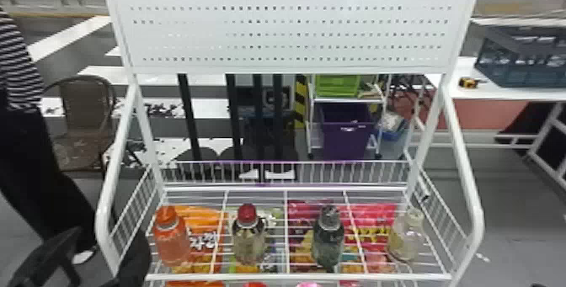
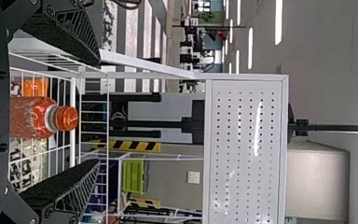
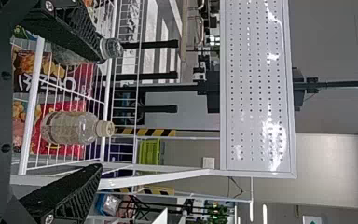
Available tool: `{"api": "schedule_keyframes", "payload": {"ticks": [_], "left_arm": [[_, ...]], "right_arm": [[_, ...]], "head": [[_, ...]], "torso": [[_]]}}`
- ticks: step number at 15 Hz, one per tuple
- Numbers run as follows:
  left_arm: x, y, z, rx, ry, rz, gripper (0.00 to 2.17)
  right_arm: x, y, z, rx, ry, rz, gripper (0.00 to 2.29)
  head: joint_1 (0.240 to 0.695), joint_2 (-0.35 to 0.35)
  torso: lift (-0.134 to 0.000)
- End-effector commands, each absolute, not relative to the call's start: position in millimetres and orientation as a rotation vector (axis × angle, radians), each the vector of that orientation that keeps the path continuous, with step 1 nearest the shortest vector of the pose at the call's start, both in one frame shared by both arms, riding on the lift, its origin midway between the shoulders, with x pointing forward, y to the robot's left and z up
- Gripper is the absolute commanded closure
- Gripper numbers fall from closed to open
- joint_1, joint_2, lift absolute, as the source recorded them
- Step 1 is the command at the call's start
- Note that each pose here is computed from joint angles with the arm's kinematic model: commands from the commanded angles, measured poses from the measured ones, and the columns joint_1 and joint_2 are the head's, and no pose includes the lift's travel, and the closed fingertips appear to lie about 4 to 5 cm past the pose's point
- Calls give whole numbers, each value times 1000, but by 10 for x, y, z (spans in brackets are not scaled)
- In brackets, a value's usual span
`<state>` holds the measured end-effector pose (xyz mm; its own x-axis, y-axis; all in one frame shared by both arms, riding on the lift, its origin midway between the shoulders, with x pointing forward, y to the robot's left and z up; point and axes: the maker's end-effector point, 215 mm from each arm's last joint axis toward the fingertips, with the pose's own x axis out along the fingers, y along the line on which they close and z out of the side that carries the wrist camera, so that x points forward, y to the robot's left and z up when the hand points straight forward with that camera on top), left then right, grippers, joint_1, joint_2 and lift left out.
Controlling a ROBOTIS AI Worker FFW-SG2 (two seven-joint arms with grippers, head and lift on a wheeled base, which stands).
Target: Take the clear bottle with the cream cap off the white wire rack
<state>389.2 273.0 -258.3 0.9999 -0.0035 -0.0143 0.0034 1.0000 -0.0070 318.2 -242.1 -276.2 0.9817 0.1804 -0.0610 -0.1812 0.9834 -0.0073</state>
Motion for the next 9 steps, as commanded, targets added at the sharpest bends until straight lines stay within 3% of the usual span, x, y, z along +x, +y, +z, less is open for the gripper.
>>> {"api": "schedule_keyframes", "payload": {"ticks": [1, 9], "left_arm": [[3895, 2722, -2581, -7, 18, -5, 137], [3894, 2678, -2562, -7, 31, -12, 137]], "right_arm": [[3185, -2428, -2754, -10, 58, 180, 76], [3199, -2417, -2752, -10, 55, 184, 83]], "head": [[499, 0], [499, 0]], "torso": [[0], [0]]}}
